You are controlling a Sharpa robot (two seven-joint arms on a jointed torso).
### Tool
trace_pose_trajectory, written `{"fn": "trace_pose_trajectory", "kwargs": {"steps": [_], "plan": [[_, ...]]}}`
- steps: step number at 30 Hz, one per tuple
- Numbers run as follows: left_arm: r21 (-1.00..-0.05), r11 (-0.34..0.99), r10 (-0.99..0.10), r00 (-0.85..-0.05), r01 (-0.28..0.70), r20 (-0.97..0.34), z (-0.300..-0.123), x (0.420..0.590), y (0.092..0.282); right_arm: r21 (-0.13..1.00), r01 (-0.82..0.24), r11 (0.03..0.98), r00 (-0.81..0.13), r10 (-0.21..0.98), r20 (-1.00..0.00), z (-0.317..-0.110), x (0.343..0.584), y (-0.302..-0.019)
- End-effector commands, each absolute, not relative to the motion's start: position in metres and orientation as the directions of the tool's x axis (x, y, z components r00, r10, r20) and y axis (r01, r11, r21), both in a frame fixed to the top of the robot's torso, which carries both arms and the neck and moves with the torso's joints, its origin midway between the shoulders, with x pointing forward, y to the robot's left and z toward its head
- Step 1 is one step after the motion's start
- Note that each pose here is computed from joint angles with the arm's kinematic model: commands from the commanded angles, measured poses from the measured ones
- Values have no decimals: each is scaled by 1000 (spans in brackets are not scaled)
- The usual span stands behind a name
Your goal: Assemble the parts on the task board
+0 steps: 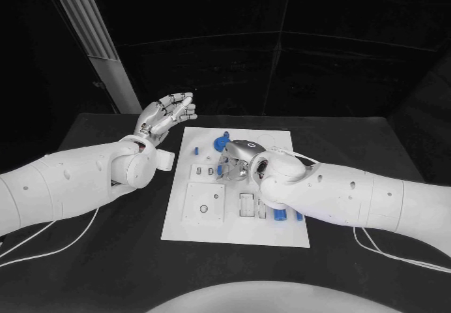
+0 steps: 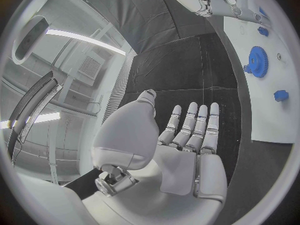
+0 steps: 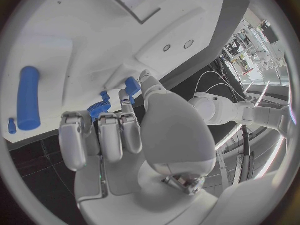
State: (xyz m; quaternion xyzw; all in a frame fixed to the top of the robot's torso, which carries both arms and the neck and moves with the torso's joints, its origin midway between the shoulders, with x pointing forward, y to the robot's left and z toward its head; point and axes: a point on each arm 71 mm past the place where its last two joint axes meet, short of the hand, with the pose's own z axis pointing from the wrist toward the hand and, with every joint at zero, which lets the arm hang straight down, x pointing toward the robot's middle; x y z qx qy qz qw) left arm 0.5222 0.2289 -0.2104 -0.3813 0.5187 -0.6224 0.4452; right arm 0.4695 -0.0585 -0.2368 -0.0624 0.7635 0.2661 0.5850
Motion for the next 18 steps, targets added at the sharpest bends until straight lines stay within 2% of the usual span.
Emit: {"fn": "trace_pose_trajectory", "kwargs": {"steps": [1, 10, 15, 18], "plan": [[-934, -127, -946, -323, 335, 12, -196, 519, 229, 345, -417, 841, -259, 254, -932, -231, 470, -60], [-934, -125, -947, -321, 336, 11, -196, 519, 231, 398, -461, 793, -170, 361, -917, -215, 461, -70], [-934, -112, -950, -313, 340, 0, -195, 518, 236, 466, -525, 713, -64, 512, -856, -184, 458, -83], [-932, -86, -950, -310, 353, -29, -193, 517, 242, 547, -525, 652, -59, 613, -788, -166, 463, -97]]}}
